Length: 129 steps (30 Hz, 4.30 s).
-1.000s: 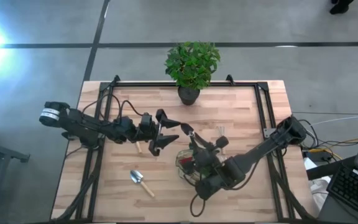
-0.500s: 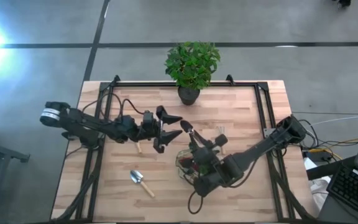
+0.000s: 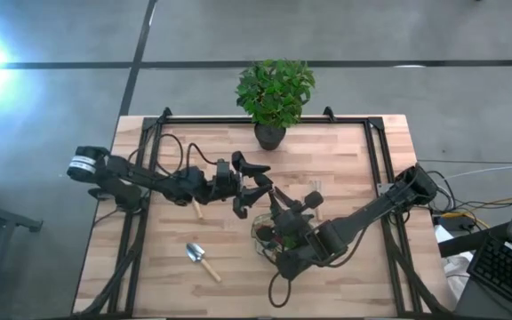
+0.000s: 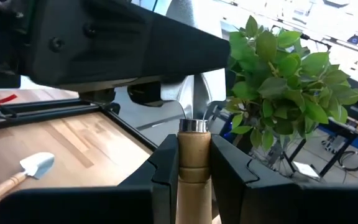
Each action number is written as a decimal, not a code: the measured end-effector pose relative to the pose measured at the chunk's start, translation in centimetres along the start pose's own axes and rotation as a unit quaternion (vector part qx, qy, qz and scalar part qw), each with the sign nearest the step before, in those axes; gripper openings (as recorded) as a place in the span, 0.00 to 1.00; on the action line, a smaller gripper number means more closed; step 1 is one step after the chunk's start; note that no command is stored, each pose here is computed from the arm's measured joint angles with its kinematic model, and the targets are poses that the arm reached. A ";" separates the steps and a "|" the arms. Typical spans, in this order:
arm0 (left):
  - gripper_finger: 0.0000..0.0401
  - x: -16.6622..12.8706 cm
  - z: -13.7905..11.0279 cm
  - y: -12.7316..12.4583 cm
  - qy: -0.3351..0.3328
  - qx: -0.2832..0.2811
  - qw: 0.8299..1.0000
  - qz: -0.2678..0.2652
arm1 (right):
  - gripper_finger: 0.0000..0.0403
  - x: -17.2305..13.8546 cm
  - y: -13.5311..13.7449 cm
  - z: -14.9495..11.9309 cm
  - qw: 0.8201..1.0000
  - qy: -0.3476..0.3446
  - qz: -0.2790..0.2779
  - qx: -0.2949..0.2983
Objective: Pick & Place Garden tools in Gardening bag
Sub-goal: Put the top right brown trowel into the green gardening bag
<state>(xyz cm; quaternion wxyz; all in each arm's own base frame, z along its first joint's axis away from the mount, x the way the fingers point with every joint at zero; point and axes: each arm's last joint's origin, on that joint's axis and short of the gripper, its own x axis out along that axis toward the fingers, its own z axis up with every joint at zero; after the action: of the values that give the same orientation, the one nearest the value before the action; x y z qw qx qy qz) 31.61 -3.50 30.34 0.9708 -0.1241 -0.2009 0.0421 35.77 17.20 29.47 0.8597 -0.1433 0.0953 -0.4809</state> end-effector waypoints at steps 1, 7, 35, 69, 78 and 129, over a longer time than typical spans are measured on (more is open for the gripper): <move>0.70 0.0 0.0 0.0 -0.001 0.004 1.000 0.005 | 0.13 -0.1 0.0 0.0 1.000 0.000 0.001 -0.005; 0.69 -0.1 0.0 0.1 -0.001 0.011 1.000 0.016 | 0.13 -0.4 0.0 0.0 1.000 -0.001 0.005 -0.015; 0.01 -0.4 0.3 0.0 0.021 0.054 0.998 -0.021 | 0.03 -0.4 0.3 -0.4 0.999 0.014 0.035 -0.012; 0.00 -0.8 -0.7 -0.9 0.100 0.059 0.972 -0.202 | 0.02 -9.0 -8.2 -1.3 0.973 0.109 0.172 0.107; 0.00 -2.1 0.3 -1.3 0.169 0.067 0.944 -0.276 | 0.02 -9.5 -9.1 -4.9 0.967 0.141 0.146 0.152; 0.00 -1.8 -3.5 0.4 0.247 0.080 0.901 -0.347 | 0.02 -9.3 -8.4 -7.8 0.959 0.164 0.137 0.186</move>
<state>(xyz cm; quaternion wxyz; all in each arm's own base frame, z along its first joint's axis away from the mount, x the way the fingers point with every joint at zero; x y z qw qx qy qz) 31.37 -4.16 26.47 0.9492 0.0252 0.0191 -0.3131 21.94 19.75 25.22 0.9014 0.1141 0.1626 -0.3847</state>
